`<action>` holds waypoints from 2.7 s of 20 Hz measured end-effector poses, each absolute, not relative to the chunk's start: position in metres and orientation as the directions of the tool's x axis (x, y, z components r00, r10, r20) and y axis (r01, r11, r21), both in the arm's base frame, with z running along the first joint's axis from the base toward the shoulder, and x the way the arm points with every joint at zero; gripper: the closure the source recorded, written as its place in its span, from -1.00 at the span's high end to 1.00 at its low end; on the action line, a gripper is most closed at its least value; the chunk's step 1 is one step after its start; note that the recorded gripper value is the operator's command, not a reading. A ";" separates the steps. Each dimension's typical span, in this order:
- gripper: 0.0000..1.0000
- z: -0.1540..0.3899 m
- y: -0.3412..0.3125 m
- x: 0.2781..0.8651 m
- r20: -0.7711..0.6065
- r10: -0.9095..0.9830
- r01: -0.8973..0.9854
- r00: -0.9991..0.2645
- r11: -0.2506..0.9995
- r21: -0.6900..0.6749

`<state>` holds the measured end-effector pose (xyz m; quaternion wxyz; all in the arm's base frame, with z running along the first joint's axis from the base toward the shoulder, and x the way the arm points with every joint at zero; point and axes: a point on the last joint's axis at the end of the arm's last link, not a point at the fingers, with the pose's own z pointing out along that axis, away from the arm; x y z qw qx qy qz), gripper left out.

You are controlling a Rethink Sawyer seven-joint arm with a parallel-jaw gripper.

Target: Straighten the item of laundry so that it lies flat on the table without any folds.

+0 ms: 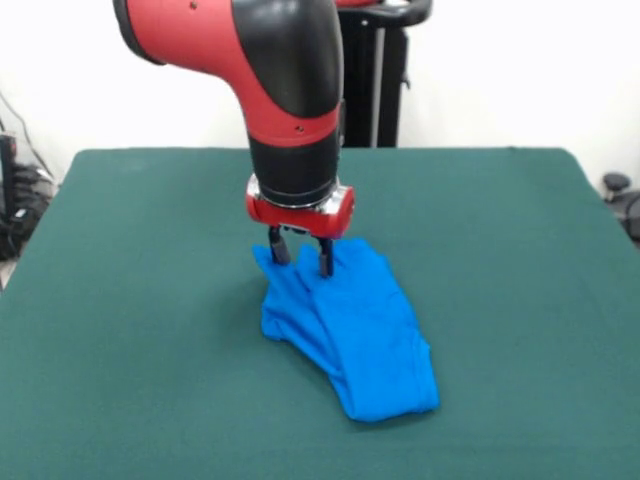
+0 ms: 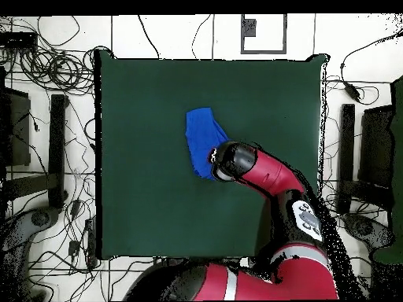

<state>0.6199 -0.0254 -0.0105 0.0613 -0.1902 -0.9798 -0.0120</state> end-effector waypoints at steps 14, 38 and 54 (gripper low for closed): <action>1.00 -0.031 -0.012 0.611 0.163 0.359 0.367 -0.919 0.930 0.015; -1.00 -0.025 0.001 0.620 0.129 0.343 0.349 -0.931 0.937 0.027; -1.00 0.067 0.074 0.652 -0.003 0.275 0.274 -0.961 0.959 0.066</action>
